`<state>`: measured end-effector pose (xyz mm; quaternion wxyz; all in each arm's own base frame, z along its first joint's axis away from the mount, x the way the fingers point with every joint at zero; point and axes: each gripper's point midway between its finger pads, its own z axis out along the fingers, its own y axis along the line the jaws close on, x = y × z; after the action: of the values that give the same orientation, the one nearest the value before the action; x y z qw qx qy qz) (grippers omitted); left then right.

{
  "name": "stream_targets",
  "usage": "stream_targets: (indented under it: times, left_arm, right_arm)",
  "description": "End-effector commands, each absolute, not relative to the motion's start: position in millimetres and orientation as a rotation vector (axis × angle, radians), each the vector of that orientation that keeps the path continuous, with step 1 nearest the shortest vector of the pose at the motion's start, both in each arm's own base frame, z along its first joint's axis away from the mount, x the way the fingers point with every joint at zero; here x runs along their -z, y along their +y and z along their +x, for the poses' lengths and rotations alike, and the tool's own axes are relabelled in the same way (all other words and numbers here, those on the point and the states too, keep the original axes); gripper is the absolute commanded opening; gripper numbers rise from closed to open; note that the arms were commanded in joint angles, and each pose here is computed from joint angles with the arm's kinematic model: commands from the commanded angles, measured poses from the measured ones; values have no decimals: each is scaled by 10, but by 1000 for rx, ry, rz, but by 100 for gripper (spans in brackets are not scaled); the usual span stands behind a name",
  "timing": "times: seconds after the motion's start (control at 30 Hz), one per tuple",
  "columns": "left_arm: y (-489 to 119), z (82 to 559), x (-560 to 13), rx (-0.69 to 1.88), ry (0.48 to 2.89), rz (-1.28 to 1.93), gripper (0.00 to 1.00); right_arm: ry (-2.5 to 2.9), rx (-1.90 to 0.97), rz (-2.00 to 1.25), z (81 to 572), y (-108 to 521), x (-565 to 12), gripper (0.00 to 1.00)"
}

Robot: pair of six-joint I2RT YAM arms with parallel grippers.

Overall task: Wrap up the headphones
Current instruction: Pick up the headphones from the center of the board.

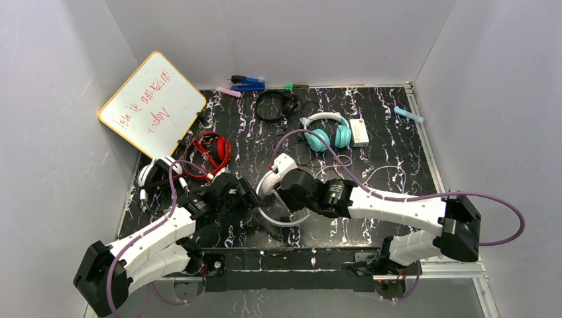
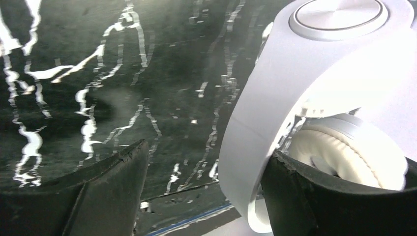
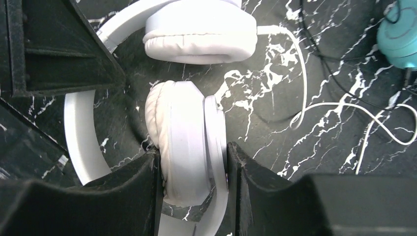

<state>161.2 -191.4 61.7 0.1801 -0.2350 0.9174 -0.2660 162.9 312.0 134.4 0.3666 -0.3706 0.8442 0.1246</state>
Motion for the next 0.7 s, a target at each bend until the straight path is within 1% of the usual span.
stream_targets:
  times: [0.0, 0.07, 0.2, 0.33, 0.47, 0.5, 0.53, 0.67]
  left_arm:
    - [-2026, 1722, -946, 818, 2522, -630, 78]
    - [-2049, 1735, -993, 834, 2507, -653, 78]
    - [-2076, 1660, -873, 868, 2512, -808, 77]
    - [-2089, 1651, -791, 866, 2477, -874, 64]
    - [-2178, 1621, -728, 858, 2501, -856, 60]
    - [-2203, 1602, -701, 850, 2514, -846, 57]
    - [-2224, 1584, -679, 841, 2526, -839, 51]
    - [-2271, 1547, -621, 805, 2535, -818, 19]
  right_arm:
    - [2077, -305, -779, 1786, 3158, -1648, 37]
    - [2083, -269, -757, 1795, 3132, -1645, 37]
    - [2085, -225, -735, 1810, 3140, -1630, 38]
    - [2084, -207, -706, 1804, 3174, -1609, 38]
    - [2086, -252, -679, 1791, 3249, -1621, 38]
    - [2082, -262, -675, 1791, 3270, -1625, 38]
    - [2080, -266, -670, 1794, 3282, -1628, 38]
    - [2089, -235, -629, 1834, 3277, -1605, 38]
